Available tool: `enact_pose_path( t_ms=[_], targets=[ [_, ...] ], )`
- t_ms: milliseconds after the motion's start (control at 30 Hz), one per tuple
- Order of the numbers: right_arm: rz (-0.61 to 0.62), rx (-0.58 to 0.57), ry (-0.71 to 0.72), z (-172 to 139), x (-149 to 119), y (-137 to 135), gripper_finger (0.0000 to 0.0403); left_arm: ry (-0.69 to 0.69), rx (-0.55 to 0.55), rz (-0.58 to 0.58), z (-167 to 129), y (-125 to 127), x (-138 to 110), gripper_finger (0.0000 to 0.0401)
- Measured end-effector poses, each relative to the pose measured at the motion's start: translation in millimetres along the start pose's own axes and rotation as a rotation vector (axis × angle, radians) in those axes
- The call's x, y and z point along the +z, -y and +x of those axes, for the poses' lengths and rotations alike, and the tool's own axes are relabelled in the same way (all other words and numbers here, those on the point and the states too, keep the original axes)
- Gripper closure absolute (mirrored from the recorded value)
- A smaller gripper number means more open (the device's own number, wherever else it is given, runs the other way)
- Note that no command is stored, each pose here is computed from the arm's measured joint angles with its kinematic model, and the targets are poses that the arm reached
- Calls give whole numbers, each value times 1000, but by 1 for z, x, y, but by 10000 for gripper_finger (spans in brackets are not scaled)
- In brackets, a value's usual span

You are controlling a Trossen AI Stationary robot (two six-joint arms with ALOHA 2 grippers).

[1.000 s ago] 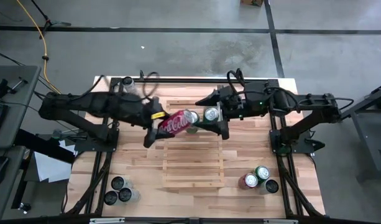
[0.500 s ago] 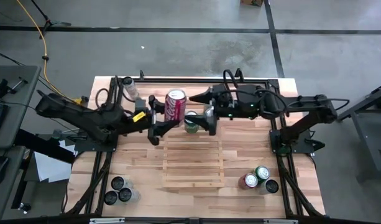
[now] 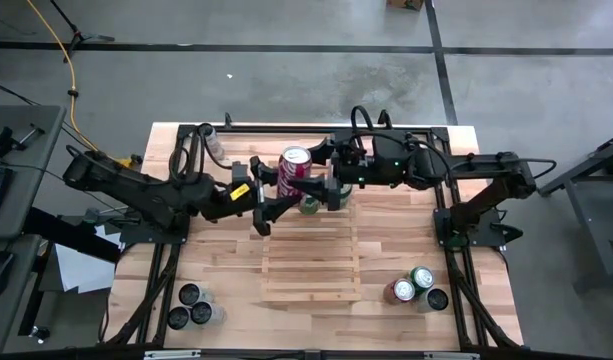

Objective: Place canned beverage on shelf
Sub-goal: Put the top red soda can on the shelf

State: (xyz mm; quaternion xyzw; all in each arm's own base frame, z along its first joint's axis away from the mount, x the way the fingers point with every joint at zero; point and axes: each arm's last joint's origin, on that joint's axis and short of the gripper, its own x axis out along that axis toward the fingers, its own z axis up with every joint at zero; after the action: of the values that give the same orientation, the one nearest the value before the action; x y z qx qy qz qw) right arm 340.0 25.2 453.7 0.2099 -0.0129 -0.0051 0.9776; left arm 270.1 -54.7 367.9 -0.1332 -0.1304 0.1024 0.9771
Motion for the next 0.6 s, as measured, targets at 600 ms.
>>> enact_pose_path(
  t_ms=[600],
  targets=[
    [-36,-20,-30,-3,-1,1,125,-28,7,30,-7,-2,6,35]
  ],
)
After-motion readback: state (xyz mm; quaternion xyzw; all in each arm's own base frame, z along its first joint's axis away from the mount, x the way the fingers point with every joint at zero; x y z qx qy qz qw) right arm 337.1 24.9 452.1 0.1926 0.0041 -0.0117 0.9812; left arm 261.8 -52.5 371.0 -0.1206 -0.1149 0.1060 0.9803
